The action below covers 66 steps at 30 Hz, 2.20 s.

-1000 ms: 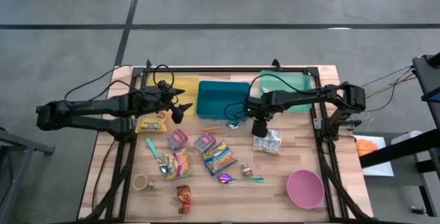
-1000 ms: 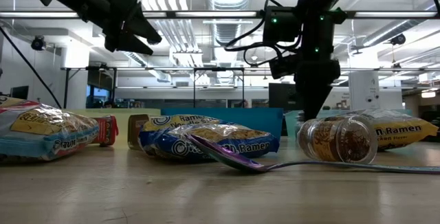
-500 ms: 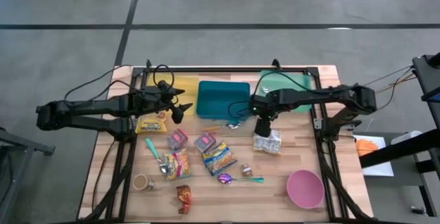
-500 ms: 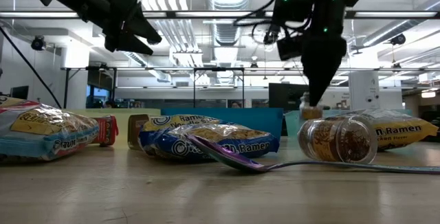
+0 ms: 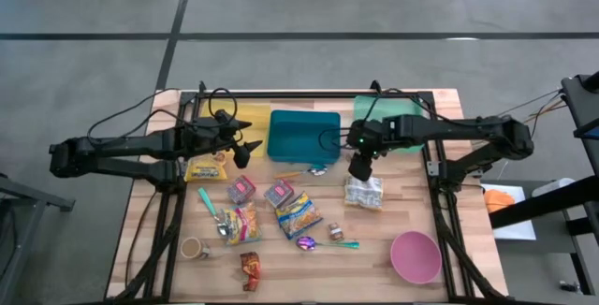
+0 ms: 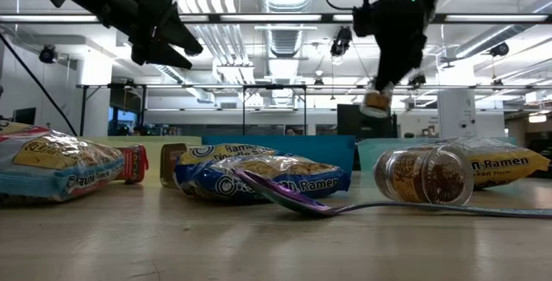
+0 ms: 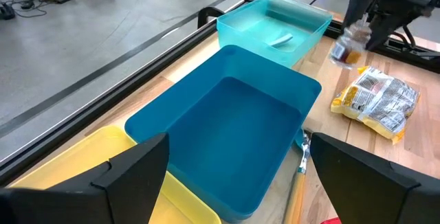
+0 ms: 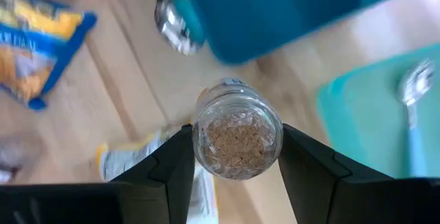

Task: Pick & Place Food Item
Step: Put the top brown seasoning bottle into the blue bin

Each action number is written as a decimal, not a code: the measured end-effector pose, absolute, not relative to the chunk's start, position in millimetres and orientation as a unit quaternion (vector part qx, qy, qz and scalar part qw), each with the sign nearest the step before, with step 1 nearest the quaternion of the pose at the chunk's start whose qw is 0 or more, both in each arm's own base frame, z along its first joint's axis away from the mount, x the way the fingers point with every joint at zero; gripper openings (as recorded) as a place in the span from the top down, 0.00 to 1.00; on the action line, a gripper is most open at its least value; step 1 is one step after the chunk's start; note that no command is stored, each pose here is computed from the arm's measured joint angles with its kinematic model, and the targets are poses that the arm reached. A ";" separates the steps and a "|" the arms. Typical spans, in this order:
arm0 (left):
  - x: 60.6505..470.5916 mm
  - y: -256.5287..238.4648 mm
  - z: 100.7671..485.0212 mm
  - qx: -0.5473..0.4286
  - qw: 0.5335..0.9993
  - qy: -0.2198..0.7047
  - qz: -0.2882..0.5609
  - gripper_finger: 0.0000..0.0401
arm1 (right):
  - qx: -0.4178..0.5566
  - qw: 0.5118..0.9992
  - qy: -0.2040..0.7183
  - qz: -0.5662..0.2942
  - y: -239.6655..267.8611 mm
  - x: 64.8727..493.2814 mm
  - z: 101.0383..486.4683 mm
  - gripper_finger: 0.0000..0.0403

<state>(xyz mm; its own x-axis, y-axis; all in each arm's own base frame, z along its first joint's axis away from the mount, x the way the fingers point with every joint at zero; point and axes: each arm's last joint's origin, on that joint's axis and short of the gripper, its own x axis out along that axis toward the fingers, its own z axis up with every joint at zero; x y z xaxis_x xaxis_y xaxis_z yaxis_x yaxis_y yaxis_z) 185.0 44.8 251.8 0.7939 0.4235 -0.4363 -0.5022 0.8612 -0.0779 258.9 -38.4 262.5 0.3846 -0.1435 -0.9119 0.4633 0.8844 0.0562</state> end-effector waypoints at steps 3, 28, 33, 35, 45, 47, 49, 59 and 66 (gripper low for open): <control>185.0 44.9 251.7 -0.095 0.942 0.207 0.246 0.11 | 0.135 0.819 0.526 -0.187 -41.9 268.5 271.3 0.58; 184.2 44.7 250.2 -0.093 0.940 0.216 0.246 0.11 | 0.083 0.784 0.603 -0.123 -108.5 353.7 228.1 0.58; 184.2 44.7 250.2 -0.093 0.940 0.216 0.246 0.11 | 0.086 0.781 0.607 -0.117 -110.5 358.5 216.3 0.58; 184.2 44.8 250.2 -0.093 0.940 0.216 0.246 0.11 | 0.091 0.776 0.614 -0.112 -111.5 359.7 209.8 0.58; 184.0 44.7 249.8 -0.091 0.940 0.219 0.246 0.11 | 0.099 0.754 0.643 -0.090 -113.2 367.6 179.7 0.58; 183.9 44.7 249.8 -0.091 0.940 0.219 0.245 0.11 | 0.099 0.753 0.644 -0.086 -113.3 368.6 177.8 0.58; 183.8 44.7 249.6 -0.091 0.940 0.220 0.246 0.11 | 0.100 0.753 0.646 -0.084 -113.6 369.3 175.9 0.58; 183.8 44.7 249.6 -0.091 0.940 0.220 0.245 0.11 | 0.102 0.758 0.639 -0.083 -112.5 366.3 183.9 0.58; 183.8 44.7 249.6 -0.091 0.940 0.220 0.246 0.11 | 0.103 0.755 0.642 -0.080 -111.8 365.8 183.3 0.58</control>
<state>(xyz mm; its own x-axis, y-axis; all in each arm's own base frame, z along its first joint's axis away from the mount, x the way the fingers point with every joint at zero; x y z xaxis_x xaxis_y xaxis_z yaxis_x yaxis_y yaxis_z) 183.8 44.7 249.6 0.7823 0.4213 -0.4589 -0.5015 0.8629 -0.0627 365.8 -111.8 183.3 0.1626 0.0122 -0.9866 0.2532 0.9659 0.0537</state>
